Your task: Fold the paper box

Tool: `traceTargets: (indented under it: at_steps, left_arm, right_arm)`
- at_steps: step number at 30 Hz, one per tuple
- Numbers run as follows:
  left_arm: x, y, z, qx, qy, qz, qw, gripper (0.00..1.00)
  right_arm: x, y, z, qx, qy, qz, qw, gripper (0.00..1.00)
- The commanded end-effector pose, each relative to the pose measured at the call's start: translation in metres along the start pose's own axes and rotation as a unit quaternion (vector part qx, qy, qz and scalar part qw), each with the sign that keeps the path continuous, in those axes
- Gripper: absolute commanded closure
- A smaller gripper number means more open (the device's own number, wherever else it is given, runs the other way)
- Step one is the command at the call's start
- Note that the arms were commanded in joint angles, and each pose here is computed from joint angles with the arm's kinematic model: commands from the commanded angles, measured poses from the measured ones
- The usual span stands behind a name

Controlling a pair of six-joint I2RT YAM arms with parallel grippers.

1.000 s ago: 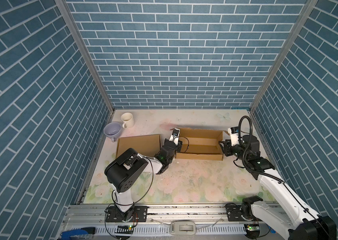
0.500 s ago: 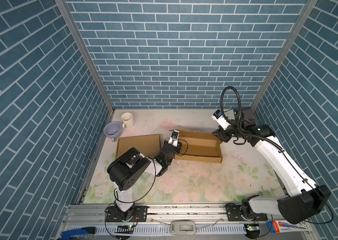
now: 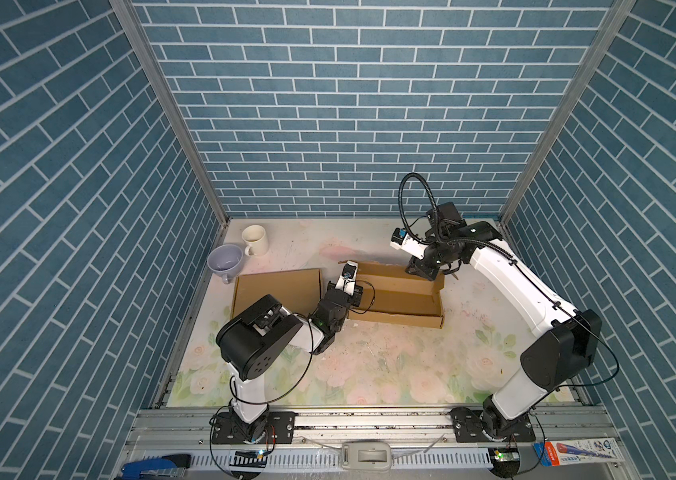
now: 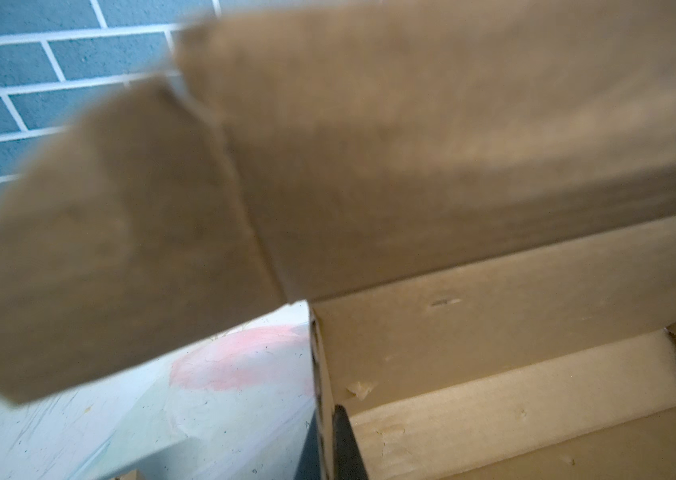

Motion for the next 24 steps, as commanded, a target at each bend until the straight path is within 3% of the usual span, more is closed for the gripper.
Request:
traceTargets:
  at_steps: [1,7,9,20,24]
  left_arm:
    - [0.008,0.003,0.048,-0.054,0.102,0.001,0.993,1.00]
    - [0.012,0.004,0.045,-0.052,0.100,0.001,0.994,1.00]
    - [0.014,0.006,0.043,-0.051,0.098,0.000,0.994,1.00]
    - [0.042,0.013,0.006,-0.036,0.059,-0.013,0.998,0.68]
    - [0.067,0.014,-0.014,-0.040,0.040,-0.018,0.998,0.65]
  right_arm:
    - [0.005,0.007,-0.003,0.020,-0.002,-0.039,0.999,0.81]
    - [-0.005,0.013,0.005,0.014,0.010,-0.067,0.998,0.99]
    - [-0.009,0.016,0.008,0.009,0.009,-0.080,0.997,1.00]
    - [-0.026,0.027,0.024,-0.016,0.002,-0.095,0.995,1.00]
    - [-0.033,0.029,0.031,-0.022,0.007,-0.096,0.995,1.00]
Point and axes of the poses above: each gripper's point midway between its finger pads, its own x axis back along the fingers, its own y axis along the line the jaws close on, z = x × y, the point moved 9 cm from there along x, back along the fingers, and after that the axes turned 3 degrees about x, right-handed, at the moved point
